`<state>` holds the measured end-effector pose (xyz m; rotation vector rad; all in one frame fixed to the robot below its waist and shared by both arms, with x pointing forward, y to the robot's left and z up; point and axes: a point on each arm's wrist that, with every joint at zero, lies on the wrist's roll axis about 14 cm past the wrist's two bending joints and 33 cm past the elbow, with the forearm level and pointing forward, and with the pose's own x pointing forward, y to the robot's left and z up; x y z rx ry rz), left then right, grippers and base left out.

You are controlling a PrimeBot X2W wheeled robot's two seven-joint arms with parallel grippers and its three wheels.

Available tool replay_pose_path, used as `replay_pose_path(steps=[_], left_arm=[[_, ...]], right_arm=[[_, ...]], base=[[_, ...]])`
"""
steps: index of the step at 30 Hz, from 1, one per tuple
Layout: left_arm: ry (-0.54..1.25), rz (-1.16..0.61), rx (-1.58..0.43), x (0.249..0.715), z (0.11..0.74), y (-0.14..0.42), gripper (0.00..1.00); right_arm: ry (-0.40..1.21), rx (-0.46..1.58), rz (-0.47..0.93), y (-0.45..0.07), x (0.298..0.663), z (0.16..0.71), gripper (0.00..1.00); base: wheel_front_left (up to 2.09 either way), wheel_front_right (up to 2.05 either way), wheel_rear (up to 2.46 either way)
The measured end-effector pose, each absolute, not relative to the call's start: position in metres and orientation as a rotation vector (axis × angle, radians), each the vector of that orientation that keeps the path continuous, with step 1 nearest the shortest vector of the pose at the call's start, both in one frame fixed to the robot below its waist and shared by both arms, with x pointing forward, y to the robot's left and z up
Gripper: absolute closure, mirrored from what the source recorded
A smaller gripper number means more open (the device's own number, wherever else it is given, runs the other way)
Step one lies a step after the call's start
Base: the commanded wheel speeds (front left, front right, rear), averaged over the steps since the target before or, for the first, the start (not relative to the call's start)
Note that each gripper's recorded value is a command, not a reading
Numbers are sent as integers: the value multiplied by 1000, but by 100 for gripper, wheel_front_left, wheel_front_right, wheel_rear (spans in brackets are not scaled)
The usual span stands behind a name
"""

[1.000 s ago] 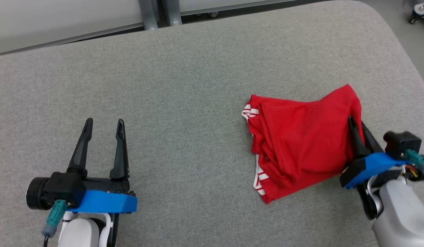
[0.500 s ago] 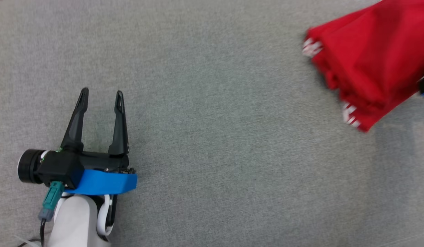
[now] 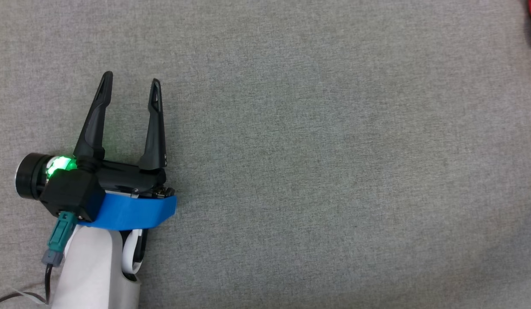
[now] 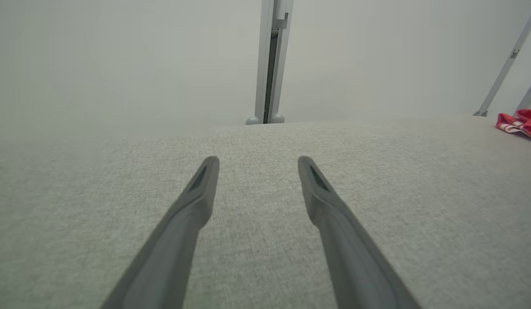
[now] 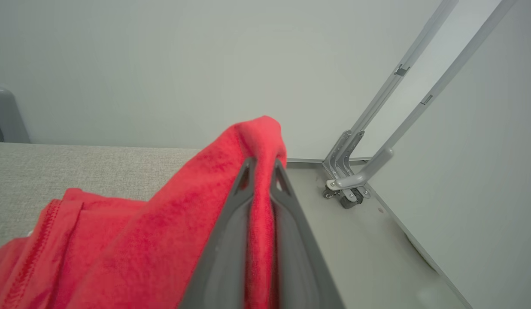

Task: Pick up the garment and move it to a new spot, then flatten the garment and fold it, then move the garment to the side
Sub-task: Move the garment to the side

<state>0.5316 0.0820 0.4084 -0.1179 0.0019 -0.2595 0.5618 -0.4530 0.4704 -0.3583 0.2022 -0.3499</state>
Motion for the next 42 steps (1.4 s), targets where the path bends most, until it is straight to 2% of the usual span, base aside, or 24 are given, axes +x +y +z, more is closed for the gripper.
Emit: replay_pose_path(steps=[1, 2, 3, 8, 13, 18, 24, 32, 42], left_arm=[[3, -258, -114, 532, 407, 83, 0], [3, -257, -111, 532, 407, 83, 0], [3, -255, -110, 533, 406, 84, 0], [-4, -251, -107, 533, 410, 86, 0], [-22, -242, -103, 530, 423, 89, 0], [-37, -217, -110, 518, 443, 97, 0], [-46, -163, -111, 492, 463, 115, 0], [-48, -91, -102, 454, 481, 141, 0], [-72, -42, -113, 410, 501, 159, 0]], right_arm=[[202, -358, -349, -453, 565, 469, 92], [204, -358, -351, -453, 566, 468, 58], [207, -358, -352, -453, 567, 467, 0], [196, -368, -369, -457, 565, 475, 0], [110, -396, -353, -448, 565, 507, 0], [36, -399, -273, -411, 556, 524, 0], [-54, -350, -135, -342, 539, 537, 0], [-122, -188, 12, -257, 501, 540, 0], [-94, -29, 67, -209, 429, 519, 0]], base=[[0, 0, 0], [0, 0, 0], [0, 0, 0], [0, 0, 0], [0, 0, 0], [0, 0, 0], [0, 0, 0], [0, 0, 0], [0, 0, 0]])
